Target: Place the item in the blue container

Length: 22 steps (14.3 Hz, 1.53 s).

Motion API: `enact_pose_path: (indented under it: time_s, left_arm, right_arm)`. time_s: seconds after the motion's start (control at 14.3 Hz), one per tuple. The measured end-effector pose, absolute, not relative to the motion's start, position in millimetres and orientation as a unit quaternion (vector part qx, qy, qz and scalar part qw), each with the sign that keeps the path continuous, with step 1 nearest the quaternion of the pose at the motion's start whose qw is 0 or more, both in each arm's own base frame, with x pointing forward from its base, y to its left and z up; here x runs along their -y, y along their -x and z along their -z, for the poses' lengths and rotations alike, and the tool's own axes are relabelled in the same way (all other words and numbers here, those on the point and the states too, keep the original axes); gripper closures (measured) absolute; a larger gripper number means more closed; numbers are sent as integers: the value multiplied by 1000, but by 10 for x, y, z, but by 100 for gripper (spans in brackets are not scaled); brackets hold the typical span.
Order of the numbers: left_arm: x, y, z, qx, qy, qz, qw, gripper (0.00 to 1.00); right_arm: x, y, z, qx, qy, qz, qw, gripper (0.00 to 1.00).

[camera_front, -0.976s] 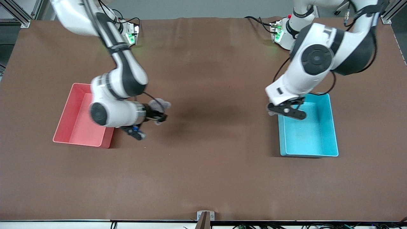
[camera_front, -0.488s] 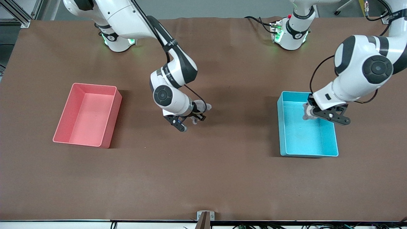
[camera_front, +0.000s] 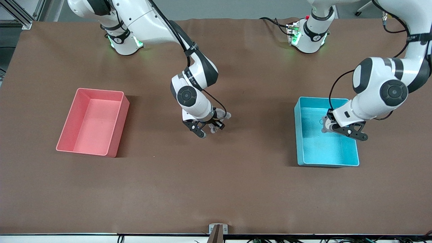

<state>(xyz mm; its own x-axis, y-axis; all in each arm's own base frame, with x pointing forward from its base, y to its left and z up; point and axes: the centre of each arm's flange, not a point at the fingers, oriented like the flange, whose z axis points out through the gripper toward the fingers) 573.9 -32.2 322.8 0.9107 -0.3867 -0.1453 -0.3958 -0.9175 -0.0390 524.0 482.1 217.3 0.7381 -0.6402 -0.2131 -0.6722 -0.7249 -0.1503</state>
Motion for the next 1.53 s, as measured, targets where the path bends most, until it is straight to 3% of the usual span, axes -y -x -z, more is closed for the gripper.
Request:
enact_pose_path:
  time_s: [0.28,0.35,0.56,0.84,0.98,1.19,1.39,1.53]
  left_arm:
    - [13,-5789,-2810,-185,979,-80,31,89]
    - [-1,-5788,-2730,-184,979,-84,28,89]
    - [7,-5773,-2541,-183,978,-98,23,89]
    - [27,-5772,-2412,-177,978,-106,20,85]
    - [59,-5808,-2463,-169,980,-102,22,68]
    - [154,-5881,-2769,-166,980,-108,26,36]
    - [545,-5953,-3480,-143,981,-129,37,6]
    - [978,-5952,-4018,-122,983,-129,46,0]
  right_arm:
    - [-4789,-5255,-2052,-347,931,-58,95,87]
    - [-4770,-5272,-2051,-344,933,-53,92,81]
    - [-4748,-5296,-2057,-333,938,-41,84,55]
    - [-4684,-5404,-2121,-332,939,-29,83,12]
    - [-4635,-5483,-2195,-335,938,-32,80,0]
    - [-4439,-5711,-2504,-320,945,-41,50,0]
    - [-3874,-6064,-3130,-250,966,-59,36,0]
    - [-3299,-6253,-3507,-201,976,-80,32,0]
